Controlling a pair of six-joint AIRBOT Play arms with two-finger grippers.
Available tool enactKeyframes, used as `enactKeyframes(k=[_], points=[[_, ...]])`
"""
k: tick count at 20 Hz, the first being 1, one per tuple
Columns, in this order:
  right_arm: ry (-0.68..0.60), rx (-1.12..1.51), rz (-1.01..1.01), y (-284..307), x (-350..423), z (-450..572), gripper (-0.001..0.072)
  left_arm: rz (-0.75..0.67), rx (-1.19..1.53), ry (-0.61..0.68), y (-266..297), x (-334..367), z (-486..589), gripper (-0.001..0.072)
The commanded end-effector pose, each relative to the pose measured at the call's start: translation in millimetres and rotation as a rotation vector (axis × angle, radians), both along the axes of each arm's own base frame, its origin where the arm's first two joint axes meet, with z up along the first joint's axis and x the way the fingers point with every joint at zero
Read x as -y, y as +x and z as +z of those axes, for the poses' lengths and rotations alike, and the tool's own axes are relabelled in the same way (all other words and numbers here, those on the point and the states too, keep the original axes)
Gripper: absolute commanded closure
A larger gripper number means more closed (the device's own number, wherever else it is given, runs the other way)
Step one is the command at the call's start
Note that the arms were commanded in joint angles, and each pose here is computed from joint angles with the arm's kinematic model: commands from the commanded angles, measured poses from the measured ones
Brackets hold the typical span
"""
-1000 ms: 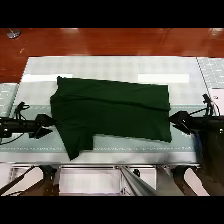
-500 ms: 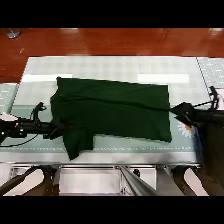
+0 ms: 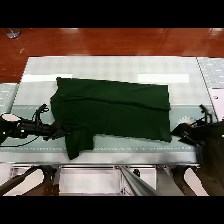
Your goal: Fold the shirts.
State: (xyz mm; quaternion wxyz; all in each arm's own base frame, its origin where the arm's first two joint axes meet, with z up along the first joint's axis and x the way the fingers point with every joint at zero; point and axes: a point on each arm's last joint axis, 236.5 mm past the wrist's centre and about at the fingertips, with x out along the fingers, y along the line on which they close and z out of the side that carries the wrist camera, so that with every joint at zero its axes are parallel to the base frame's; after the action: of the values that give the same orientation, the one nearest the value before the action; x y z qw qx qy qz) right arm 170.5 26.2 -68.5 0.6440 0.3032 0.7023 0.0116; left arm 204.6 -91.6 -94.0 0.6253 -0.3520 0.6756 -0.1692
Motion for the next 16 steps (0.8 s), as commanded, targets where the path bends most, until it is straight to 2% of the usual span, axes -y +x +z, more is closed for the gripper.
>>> enactKeyframes(k=[1,4,13,14,15,16], points=[[-0.010,-0.054,0.053,-18,-13,-15,0.0091,-0.002,-0.001,-0.001,-1,0,0,0.0673],[-0.032,-0.040,0.069,-13,-15,-19,0.0091,0.004,0.006,0.009,2,-1,-2,0.0673],[0.087,0.005,-0.088,36,-32,-35,0.0106,0.023,0.021,0.011,7,-2,-2,0.0673],[0.105,0.014,-0.092,42,-34,-33,0.0191,0.033,0.025,0.002,10,0,0,0.0673],[0.125,0.028,-0.085,47,-37,-31,0.0391,0.039,0.031,-0.005,12,1,2,0.0673],[0.152,0.064,-0.050,53,-42,-27,0.0667,0.034,0.046,-0.001,16,-1,4,0.0673]])
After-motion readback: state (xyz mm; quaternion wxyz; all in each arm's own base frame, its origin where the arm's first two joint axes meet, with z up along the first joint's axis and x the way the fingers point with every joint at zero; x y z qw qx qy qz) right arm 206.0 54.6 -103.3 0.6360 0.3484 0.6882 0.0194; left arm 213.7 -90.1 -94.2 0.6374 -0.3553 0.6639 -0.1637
